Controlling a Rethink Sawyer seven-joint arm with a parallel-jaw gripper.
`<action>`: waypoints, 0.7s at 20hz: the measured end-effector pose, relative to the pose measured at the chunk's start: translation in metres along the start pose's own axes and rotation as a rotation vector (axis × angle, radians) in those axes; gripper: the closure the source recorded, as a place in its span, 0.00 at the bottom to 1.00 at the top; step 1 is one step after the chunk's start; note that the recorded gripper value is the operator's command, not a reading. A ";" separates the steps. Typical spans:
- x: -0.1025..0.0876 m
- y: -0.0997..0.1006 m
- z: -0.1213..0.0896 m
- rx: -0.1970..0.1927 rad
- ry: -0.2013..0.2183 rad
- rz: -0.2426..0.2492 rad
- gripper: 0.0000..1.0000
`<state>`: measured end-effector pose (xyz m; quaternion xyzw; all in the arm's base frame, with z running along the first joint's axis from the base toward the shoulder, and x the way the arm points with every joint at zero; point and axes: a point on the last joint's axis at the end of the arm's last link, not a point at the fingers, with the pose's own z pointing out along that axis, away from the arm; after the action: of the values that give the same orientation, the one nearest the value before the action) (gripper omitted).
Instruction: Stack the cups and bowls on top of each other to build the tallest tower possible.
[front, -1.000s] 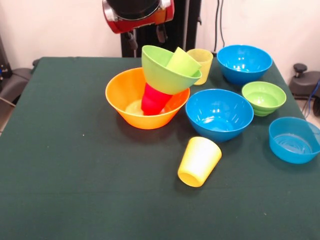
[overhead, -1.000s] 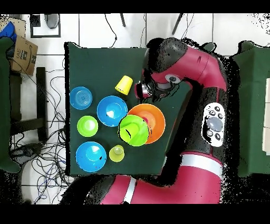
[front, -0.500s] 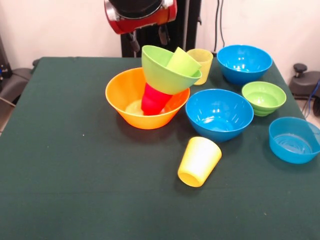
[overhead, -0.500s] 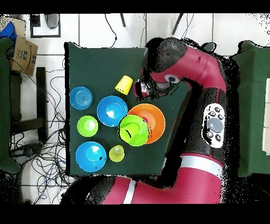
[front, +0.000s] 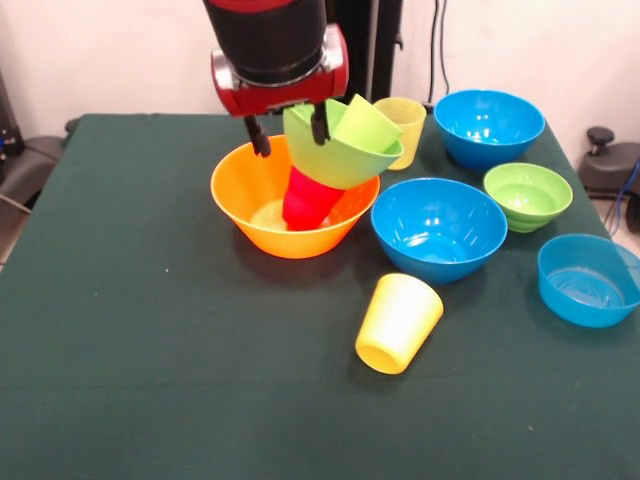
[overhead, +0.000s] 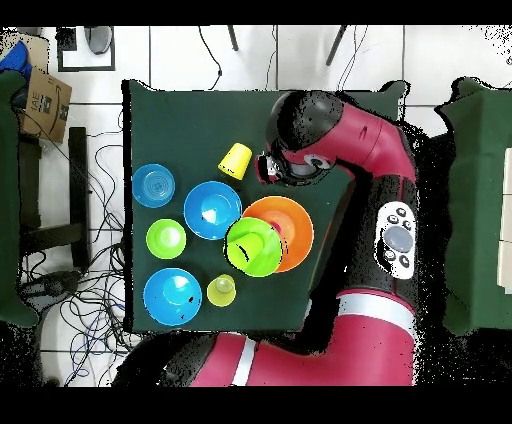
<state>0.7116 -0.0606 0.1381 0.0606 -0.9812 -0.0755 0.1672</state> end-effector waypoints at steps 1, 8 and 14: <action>-0.001 -0.001 0.004 0.006 -0.009 0.000 0.00; 0.001 0.003 0.018 0.000 -0.001 -0.005 0.00; 0.000 0.006 0.020 -0.004 0.004 -0.013 0.00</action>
<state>0.7039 -0.0520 0.1202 0.0666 -0.9803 -0.0785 0.1687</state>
